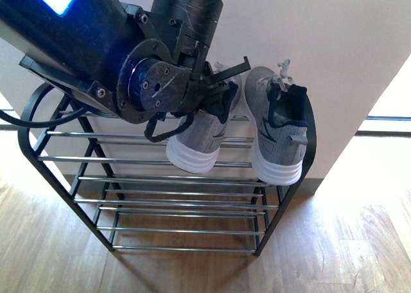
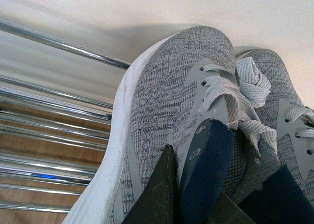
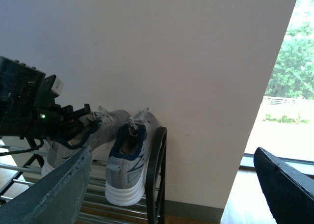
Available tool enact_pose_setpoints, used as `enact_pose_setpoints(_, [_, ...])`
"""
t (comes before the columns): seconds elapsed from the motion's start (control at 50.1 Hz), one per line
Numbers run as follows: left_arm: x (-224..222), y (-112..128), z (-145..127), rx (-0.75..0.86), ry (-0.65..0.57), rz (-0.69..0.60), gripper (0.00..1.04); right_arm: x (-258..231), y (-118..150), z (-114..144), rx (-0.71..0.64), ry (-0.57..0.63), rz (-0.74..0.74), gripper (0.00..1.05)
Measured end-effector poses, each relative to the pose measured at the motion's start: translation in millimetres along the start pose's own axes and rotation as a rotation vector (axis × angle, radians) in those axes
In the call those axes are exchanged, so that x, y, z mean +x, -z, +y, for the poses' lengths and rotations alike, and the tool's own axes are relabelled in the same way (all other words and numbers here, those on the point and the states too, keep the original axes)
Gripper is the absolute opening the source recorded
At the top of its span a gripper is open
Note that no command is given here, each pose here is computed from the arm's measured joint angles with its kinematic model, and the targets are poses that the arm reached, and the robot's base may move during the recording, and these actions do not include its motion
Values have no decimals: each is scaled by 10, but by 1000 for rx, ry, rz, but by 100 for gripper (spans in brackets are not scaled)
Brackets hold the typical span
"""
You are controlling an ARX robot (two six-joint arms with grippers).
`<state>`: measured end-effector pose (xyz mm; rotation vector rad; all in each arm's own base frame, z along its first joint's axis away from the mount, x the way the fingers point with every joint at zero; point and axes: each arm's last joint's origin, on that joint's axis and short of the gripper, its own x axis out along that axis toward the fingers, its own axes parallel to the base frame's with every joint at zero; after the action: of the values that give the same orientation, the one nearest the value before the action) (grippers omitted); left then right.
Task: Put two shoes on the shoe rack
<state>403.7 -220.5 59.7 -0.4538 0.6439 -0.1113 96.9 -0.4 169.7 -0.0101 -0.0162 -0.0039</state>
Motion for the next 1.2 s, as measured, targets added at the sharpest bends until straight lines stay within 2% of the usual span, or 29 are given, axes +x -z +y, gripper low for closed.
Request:
enact_pose_setpoints(0.36, [-6,54,-36,-55,-2,-49,2,0,0,0,0,0,0,95])
enact_pose_setpoints(0.519, [-26,102,-41,-39,-58,-97,2,0,0,0,0,0,0,95])
enact_pose_setpoints(0.699, [-48,255,-69,-16,-87,-54,2,0,0,0,0,0,0,95])
enact_pose_setpoints(0.799, [-49,303,-54,-38,-81,17,2,0,0,0,0,0,0,95])
enact_pose_setpoints(1.079, [-46,284,-108,-52,34,50,2,0,0,0,0,0,0,95])
enact_pose_setpoints(1.119, [-46,286,-109,-53,40,56,6,0,0,0,0,0,0,95])
enact_pose_setpoints(1.199, [-46,284,-116,-62,63,69,22,0,0,0,0,0,0,95])
